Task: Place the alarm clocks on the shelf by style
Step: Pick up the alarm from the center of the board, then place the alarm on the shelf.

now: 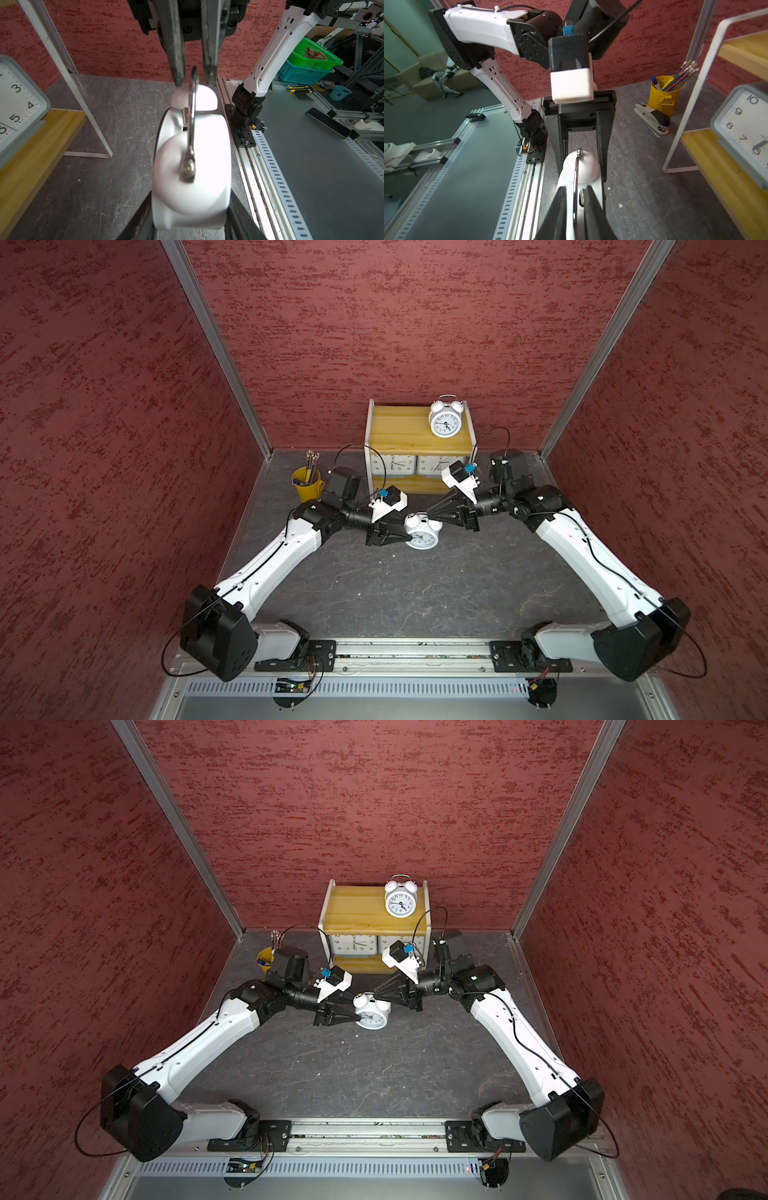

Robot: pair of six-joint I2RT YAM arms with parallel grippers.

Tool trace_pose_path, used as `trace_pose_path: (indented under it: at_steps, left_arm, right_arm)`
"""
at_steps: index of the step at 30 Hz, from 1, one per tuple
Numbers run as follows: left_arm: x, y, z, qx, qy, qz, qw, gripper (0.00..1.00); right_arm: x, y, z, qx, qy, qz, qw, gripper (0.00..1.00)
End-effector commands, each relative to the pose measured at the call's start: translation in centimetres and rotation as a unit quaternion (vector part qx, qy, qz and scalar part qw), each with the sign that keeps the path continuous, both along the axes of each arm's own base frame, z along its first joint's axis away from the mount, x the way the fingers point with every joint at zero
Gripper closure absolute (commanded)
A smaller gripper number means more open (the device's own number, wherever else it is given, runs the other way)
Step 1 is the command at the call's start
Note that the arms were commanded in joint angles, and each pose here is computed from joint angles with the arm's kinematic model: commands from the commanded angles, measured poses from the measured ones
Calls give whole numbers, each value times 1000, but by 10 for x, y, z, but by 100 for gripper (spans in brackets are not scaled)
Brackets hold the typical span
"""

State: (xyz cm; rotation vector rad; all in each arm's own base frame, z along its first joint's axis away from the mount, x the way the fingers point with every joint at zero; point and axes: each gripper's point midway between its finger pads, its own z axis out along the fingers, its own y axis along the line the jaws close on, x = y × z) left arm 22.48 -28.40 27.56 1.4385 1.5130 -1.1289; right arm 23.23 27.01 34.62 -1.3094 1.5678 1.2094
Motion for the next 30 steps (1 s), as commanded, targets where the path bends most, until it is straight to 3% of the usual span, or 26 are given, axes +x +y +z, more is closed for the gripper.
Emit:
trace_pose_path:
  at_steps: [1,3,7,13,22,30]
  left_arm:
    - [7,-2,22,-20,-25,11,999,75]
    - [9,1,28,-22,-32,26,999,75]
    - [15,8,43,-31,-46,60,997,75]
    - [35,19,72,-36,-42,136,989,73]
    - [65,25,110,-44,-46,193,979,70]
    - [93,27,133,-44,-54,224,972,70]
  right_arm:
    - [12,-4,9,6,-39,-44,998,58]
    - [23,-9,9,-1,-64,-90,994,37]
    - [54,-32,15,-9,-113,-212,971,26]
    - [90,-86,24,12,-126,-376,918,24]
    - [119,-138,-2,11,-84,-529,845,23]
    - [134,-132,-15,15,-66,-530,846,23]
